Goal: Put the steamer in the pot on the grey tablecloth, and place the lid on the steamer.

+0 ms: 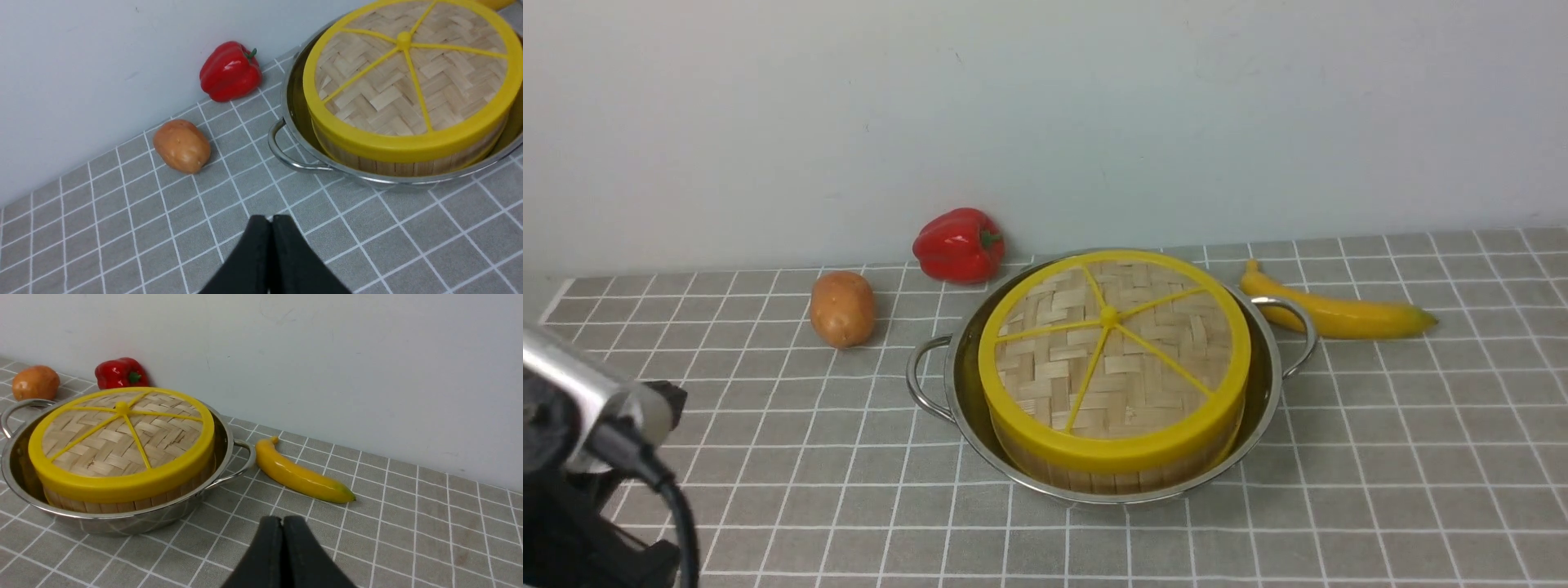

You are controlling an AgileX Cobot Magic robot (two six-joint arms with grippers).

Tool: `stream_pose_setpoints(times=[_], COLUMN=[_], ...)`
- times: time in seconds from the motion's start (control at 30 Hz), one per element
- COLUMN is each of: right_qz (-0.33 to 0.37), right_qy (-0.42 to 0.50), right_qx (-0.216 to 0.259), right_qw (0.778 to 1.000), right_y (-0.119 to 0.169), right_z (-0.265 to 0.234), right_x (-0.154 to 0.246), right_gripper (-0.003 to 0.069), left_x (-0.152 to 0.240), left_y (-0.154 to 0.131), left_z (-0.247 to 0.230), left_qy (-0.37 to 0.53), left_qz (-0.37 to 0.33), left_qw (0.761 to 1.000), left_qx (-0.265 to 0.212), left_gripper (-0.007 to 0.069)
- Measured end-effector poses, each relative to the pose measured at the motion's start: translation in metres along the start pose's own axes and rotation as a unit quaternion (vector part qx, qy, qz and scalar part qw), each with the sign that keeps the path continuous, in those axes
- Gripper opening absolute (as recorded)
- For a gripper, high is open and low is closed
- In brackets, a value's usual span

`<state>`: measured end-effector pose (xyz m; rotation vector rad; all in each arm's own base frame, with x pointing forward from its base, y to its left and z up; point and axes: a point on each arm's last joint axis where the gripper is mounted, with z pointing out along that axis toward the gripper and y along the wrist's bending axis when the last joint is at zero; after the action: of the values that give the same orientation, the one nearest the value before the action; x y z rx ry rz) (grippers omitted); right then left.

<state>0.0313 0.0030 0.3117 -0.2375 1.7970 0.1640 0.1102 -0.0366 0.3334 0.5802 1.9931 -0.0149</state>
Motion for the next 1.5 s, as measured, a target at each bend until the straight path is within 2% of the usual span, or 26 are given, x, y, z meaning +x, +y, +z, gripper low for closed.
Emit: stream_pose_setpoints(times=[0.47,0.57,0.63,0.7,0.77,0.9,1.03,1.2,1.5], right_qz=[0.019,0.019,0.019,0.019,0.019,0.019,0.019,0.019,0.019], right_qy=[0.002,0.001,0.001,0.001,0.001,0.001,0.001,0.001,0.000], right_qx=[-0.016,-0.016,-0.016,-0.016,-0.016,-0.016,-0.016,-0.016,-0.016], right_qw=[1.000,1.000,1.000,1.000,1.000,1.000,1.000,1.000,1.000], right_y=[0.003,0.003,0.003,0.003,0.003,0.003,0.003,0.003,0.003], right_z=[0.000,0.000,0.000,0.000,0.000,0.000,0.000,0.000,0.000], right_x=[0.000,0.000,0.000,0.000,0.000,0.000,0.000,0.000,0.000], right_gripper=[0.0029,0.0044,0.0064,0.0071,0.0090,0.0111,0.0134,0.0150,0.0179], left_x=[0.000,0.004,0.018,0.027,0.054,0.091,0.126,0.147,0.165], left_y=[0.001,0.004,0.011,0.012,0.010,0.000,-0.011,-0.017,-0.021], left_z=[-0.010,-0.016,-0.028,-0.032,-0.036,-0.031,-0.013,0.005,0.016], left_qy=[-0.024,-0.029,-0.039,-0.039,-0.030,-0.034,-0.103,-0.130,-0.090], left_qz=[-0.005,-0.010,-0.040,-0.054,-0.090,-0.112,-0.098,-0.094,-0.114], left_qw=[1.000,0.999,0.995,0.993,0.984,0.976,0.967,0.966,0.971], left_qx=[-0.006,-0.026,-0.079,-0.100,-0.151,-0.184,-0.211,-0.202,-0.192], left_gripper=[0.0012,0.0012,0.0012,0.0012,0.0012,0.0013,0.0022,0.0024,0.0043])
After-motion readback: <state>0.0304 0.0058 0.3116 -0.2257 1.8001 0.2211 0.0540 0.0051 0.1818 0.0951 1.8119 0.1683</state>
